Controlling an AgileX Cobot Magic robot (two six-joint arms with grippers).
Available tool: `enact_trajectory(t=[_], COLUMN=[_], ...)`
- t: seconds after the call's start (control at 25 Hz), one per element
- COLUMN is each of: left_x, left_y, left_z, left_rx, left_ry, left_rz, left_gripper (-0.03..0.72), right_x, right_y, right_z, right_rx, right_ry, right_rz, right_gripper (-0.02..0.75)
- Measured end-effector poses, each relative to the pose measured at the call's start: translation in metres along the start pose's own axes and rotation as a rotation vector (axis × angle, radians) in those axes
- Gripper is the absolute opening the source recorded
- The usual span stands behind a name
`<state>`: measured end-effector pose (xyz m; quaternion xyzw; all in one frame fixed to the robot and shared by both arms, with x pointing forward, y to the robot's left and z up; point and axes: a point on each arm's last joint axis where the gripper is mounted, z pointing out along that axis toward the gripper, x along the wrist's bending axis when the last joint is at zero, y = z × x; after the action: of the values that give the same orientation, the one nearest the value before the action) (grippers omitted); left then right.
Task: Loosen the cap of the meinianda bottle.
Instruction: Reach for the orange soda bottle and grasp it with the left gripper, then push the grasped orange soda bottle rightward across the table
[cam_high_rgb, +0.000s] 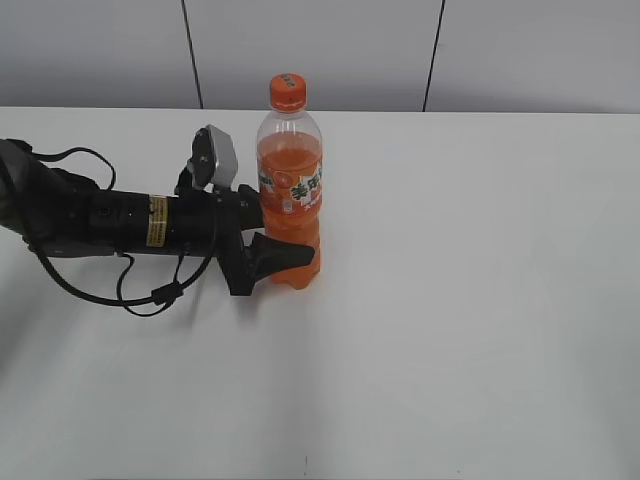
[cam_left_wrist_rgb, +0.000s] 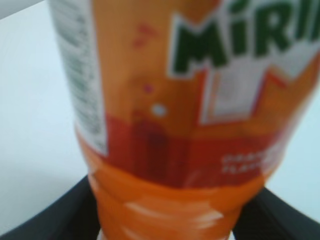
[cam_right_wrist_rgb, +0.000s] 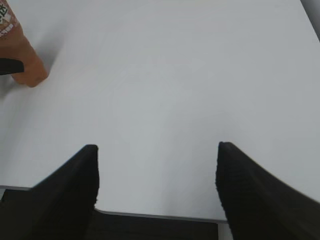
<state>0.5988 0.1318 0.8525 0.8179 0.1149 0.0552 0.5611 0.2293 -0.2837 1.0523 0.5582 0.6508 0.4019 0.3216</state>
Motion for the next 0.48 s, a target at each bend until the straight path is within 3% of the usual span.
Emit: enact_trajectory(t=[0.48], left_x=[-0.011], left_y=[0.001], left_z=[0.003], left_rx=[-0.001], left_ry=[-0.101], left_rz=[0.05], left_gripper=[0.412], right_x=[-0.001], right_y=[0.004], right_z=[0.006], right_rx=[0.046], right_ry=[0.01], right_rz=[0.003], right_gripper=[0.546])
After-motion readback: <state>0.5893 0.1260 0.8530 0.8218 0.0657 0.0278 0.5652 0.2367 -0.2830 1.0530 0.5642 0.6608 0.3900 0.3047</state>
